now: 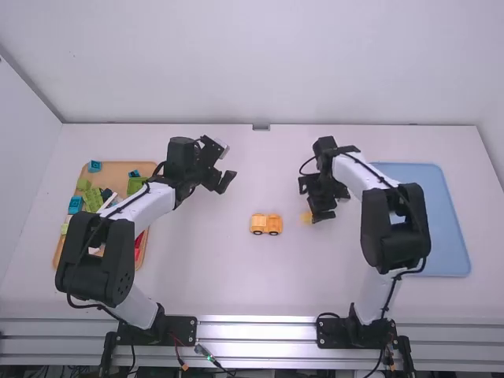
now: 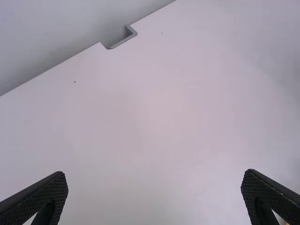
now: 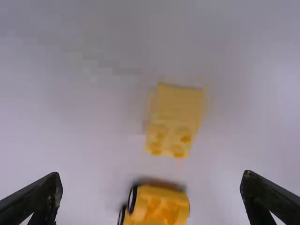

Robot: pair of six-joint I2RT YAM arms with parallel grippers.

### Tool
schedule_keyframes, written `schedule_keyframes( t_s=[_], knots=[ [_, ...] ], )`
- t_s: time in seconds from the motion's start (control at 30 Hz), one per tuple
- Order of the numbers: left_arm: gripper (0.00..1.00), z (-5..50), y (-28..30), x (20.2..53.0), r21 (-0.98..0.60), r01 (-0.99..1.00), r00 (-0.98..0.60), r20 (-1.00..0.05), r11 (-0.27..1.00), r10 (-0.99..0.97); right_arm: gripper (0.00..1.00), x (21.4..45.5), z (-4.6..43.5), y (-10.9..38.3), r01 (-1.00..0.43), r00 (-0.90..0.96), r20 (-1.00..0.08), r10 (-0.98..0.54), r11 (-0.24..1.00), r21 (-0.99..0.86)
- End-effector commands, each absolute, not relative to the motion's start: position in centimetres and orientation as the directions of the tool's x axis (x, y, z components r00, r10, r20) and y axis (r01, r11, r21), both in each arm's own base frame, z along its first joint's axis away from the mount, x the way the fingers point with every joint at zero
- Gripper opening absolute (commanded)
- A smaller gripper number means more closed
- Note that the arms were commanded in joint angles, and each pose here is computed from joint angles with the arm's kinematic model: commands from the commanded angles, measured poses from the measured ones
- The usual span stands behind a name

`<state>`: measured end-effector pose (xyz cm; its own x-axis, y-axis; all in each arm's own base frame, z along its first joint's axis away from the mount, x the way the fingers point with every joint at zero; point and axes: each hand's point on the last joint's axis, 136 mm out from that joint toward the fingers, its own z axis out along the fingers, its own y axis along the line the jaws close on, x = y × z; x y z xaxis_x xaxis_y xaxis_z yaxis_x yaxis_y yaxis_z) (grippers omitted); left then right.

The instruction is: Assemble lego blocks to make yellow taxi

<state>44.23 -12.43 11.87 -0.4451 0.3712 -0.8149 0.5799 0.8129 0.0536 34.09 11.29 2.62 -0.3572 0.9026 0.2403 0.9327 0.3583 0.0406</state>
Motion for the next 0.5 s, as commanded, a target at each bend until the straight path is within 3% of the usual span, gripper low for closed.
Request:
schedule_keyframes(
  t_s=[0.0, 0.13, 0.2, 0.33, 0.37, 0.4, 0.47],
  knots=[
    [0.99, 12.4, -12.2, 44.1, 0.061, 0.575, -0.437, -0.820, 0.816, 0.370, 0.99, 35.7, 4.9, 12.1, 0.819, -0.573, 0.278, 0.771, 0.552, 0.159],
    [0.99, 12.4, -12.1, 44.2, 0.061, 0.572, -0.438, -0.820, 0.818, 0.368, 0.99, 36.7, 8.4, 12.7, 0.602, -0.798, 0.267, 0.540, 0.734, 0.314],
    [0.99, 12.4, -12.1, 44.2, 0.062, 0.572, -0.438, -0.820, 0.818, 0.369, 0.99, 37.2, 10.5, 13.5, 0.419, -0.908, 0.216, 0.359, 0.799, 0.432],
    [0.99, 12.4, -12.1, 44.2, 0.062, 0.572, -0.438, -0.820, 0.818, 0.369, 0.99, 37.9, 13.5, 14.2, 0.035, -0.999, 0.022, 0.027, 0.827, 0.561],
    [0.99, 12.4, -12.1, 44.2, 0.066, 0.575, -0.435, -0.819, 0.816, 0.373, 0.99, 37.9, 14.3, 14.2, -0.148, -0.989, -0.082, -0.123, 0.814, 0.562],
    [0.99, 12.4, -12.1, 44.2, 0.067, 0.575, -0.435, -0.819, 0.815, 0.374, 0.99, 37.9, 14.3, 14.2, -0.170, -0.986, -0.093, -0.142, 0.811, 0.560],
    [0.99, 12.3, -12.1, 44.2, 0.078, 0.581, -0.427, -0.818, 0.810, 0.385, 0.99, 37.3, 14.6, 14.3, -0.422, -0.906, -0.223, -0.360, 0.741, 0.522]
  ],
)
